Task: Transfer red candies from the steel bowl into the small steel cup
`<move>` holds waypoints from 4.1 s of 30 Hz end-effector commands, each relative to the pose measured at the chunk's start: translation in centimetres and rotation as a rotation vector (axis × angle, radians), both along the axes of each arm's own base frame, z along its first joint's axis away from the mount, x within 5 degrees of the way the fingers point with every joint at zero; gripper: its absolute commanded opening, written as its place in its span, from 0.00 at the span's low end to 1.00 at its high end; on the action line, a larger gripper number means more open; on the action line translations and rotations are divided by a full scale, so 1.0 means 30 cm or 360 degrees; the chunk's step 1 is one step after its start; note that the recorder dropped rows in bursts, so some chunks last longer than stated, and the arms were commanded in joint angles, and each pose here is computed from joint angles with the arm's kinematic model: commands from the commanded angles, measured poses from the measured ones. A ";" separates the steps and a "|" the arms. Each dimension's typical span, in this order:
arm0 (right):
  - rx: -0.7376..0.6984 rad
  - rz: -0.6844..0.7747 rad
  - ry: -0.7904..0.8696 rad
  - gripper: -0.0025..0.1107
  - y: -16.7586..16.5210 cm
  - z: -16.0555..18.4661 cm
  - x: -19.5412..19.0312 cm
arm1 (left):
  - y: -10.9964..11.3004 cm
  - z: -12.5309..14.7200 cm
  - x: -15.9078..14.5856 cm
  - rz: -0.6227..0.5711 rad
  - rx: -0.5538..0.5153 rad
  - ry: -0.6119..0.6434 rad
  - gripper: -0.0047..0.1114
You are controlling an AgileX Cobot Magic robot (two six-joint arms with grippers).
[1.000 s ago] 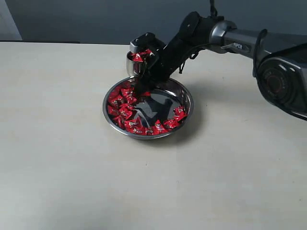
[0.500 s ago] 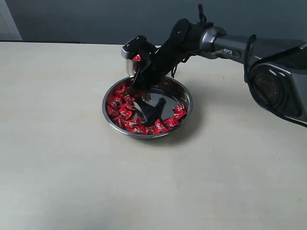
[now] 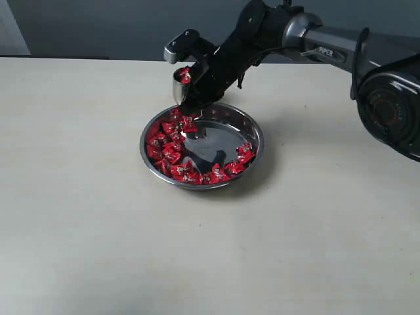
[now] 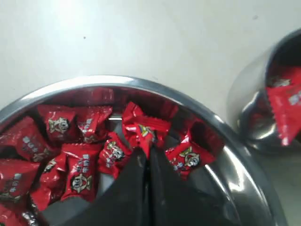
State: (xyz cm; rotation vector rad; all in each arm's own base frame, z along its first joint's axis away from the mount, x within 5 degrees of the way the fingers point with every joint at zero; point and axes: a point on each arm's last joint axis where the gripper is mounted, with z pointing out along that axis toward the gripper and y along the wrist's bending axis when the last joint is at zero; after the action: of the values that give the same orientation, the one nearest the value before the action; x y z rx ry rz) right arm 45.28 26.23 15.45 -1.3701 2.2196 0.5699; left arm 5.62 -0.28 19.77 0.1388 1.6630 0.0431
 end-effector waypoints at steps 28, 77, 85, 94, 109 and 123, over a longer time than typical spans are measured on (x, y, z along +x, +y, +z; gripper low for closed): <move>-0.0133 0.0069 -0.0237 0.02 -0.213 0.174 0.058 | 0.000 -0.003 -0.001 0.0001 -0.0004 -0.0005 0.06; 0.0682 -0.0175 -0.0522 0.20 -0.160 0.005 0.200 | 0.000 -0.003 -0.001 0.0001 -0.0004 -0.0008 0.06; 0.0682 -0.0175 -0.0522 0.24 -0.160 0.005 0.200 | 0.000 -0.003 -0.001 0.0001 -0.0004 -0.0008 0.06; 0.0858 -0.0334 -0.0412 0.21 -0.229 0.207 0.190 | 0.000 -0.003 -0.001 0.0001 -0.0004 -0.0008 0.06; -0.0067 -0.1179 0.0141 0.02 -0.610 0.467 -0.273 | 0.000 -0.003 -0.001 0.0001 -0.0004 -0.0005 0.06; 0.0441 -0.1274 0.0286 0.02 -0.551 0.313 -0.885 | 0.000 -0.003 -0.001 0.0001 -0.0004 -0.0009 0.06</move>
State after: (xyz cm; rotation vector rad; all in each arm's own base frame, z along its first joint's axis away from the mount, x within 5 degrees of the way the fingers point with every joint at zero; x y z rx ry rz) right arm 20.24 10.08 25.17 -0.2233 2.4756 0.6621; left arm 5.62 -0.28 19.77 0.1388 1.6630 0.0431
